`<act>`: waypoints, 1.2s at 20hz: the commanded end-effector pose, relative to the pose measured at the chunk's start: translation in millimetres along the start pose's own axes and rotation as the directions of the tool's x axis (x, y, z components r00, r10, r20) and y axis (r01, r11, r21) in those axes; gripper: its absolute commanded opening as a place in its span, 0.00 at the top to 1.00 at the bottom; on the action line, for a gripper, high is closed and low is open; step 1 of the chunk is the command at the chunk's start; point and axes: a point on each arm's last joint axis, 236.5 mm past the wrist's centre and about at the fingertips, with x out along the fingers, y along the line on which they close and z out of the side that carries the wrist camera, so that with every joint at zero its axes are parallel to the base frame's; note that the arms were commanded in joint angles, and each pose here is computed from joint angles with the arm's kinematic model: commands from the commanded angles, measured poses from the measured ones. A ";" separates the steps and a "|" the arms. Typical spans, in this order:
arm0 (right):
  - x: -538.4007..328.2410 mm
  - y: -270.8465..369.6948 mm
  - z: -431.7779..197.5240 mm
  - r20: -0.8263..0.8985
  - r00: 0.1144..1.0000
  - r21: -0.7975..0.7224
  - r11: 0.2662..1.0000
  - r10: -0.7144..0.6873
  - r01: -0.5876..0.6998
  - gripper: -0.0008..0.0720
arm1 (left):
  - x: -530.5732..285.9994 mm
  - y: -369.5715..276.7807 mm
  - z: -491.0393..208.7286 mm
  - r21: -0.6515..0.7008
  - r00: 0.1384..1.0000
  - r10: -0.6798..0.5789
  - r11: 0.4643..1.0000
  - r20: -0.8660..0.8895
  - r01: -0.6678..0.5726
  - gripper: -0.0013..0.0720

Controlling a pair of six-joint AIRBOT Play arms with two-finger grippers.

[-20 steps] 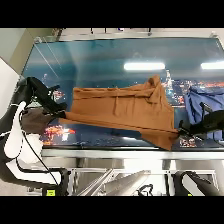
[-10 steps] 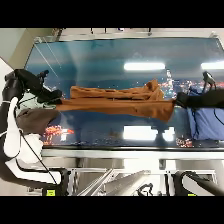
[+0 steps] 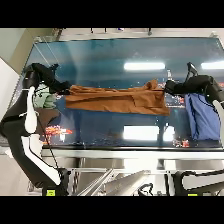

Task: Fold the shirts.

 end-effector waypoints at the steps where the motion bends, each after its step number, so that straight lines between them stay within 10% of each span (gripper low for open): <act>1: 17.5 -4.8 -0.1 -0.011 1.000 -0.011 1.000 -0.006 0.006 0.96 | 26.0 -7.1 16.5 0.025 1.000 -0.006 1.000 -0.007 0.006 0.96; 3: 16.6 -3.5 0.0 -0.011 1.000 -0.010 1.000 -0.003 0.002 0.96 | 24.8 -8.5 18.9 0.032 1.000 -0.004 0.999 -0.010 0.005 0.96; 4: 13.0 -1.5 -0.1 -0.014 1.000 -0.021 1.000 0.000 0.000 0.90 | 21.0 -9.8 17.3 0.035 1.000 -0.005 0.999 -0.019 0.006 0.73; 5: 5.5 2.0 1.8 -0.022 1.000 -0.041 0.999 0.009 -0.010 0.41 | 14.5 -10.2 14.8 0.029 0.999 -0.005 1.000 -0.034 0.006 0.22; 6: -7.4 2.6 6.1 -0.031 0.999 -0.061 0.998 0.009 -0.011 0.02 | 5.5 -9.0 11.7 0.019 0.999 -0.008 1.000 -0.049 0.009 0.02; 19: 16.4 -32.9 -34.3 -0.271 0.930 0.105 0.968 0.248 -0.227 0.01 | -168.7 -7.5 -6.0 -0.016 0.968 0.020 1.000 0.252 -0.016 0.02; 24: 35.6 -23.9 -51.7 -0.326 0.902 0.110 0.959 0.284 -0.262 0.01 | -187.5 -75.9 -6.9 0.063 0.927 -0.183 0.983 0.327 0.172 0.02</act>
